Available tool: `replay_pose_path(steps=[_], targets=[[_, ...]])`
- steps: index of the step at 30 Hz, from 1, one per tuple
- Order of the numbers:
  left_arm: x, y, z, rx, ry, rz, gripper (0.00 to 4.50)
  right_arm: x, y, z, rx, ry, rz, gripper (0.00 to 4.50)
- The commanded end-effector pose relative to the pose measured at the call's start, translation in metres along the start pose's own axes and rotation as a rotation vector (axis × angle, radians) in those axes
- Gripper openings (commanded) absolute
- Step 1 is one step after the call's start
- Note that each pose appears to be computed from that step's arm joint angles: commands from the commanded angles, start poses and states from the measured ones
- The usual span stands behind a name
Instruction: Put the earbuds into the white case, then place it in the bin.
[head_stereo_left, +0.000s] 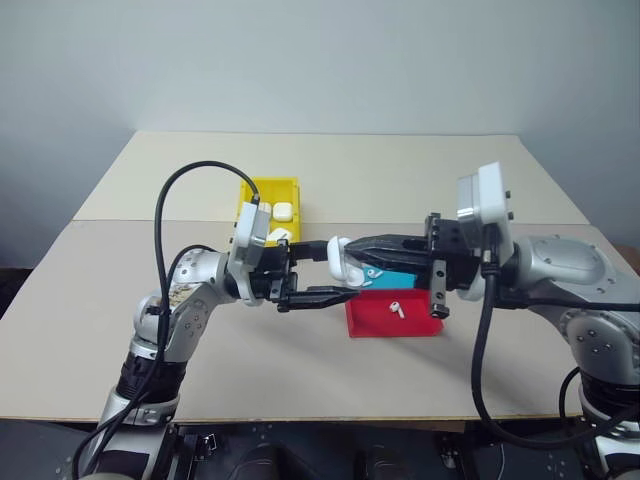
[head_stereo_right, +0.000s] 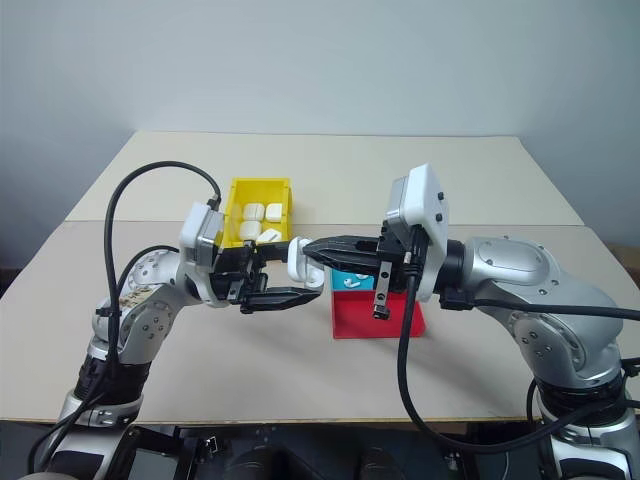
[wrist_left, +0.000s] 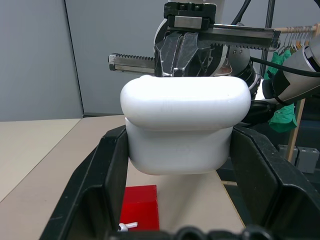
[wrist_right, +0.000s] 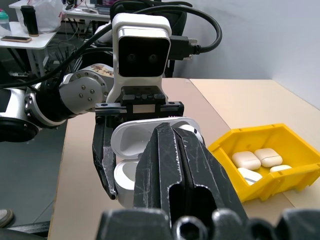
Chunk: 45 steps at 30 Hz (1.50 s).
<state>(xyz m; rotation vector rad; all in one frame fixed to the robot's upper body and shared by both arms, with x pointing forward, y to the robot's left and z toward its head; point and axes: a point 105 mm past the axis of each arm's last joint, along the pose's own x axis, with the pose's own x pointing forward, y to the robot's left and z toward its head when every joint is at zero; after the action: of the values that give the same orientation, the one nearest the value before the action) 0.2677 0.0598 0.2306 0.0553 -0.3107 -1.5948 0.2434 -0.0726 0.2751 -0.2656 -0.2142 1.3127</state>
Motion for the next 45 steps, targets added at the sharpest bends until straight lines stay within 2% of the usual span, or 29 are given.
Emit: replay_pose_path(steps=[1, 38, 45], targets=[[0.003, -0.008, 0.011, 0.045, -0.023, -0.037, 2.78, -0.004, -0.003, 0.007, -0.041, -0.015, -0.025, 0.03], [0.0, -0.01, 0.014, 0.053, -0.023, -0.037, 2.78, -0.011, -0.008, 0.004, -0.035, -0.011, -0.051, 0.03], [-0.008, -0.007, 0.014, 0.045, -0.012, 0.003, 2.78, -0.021, -0.023, 0.002, -0.062, 0.025, -0.116, 0.03]])
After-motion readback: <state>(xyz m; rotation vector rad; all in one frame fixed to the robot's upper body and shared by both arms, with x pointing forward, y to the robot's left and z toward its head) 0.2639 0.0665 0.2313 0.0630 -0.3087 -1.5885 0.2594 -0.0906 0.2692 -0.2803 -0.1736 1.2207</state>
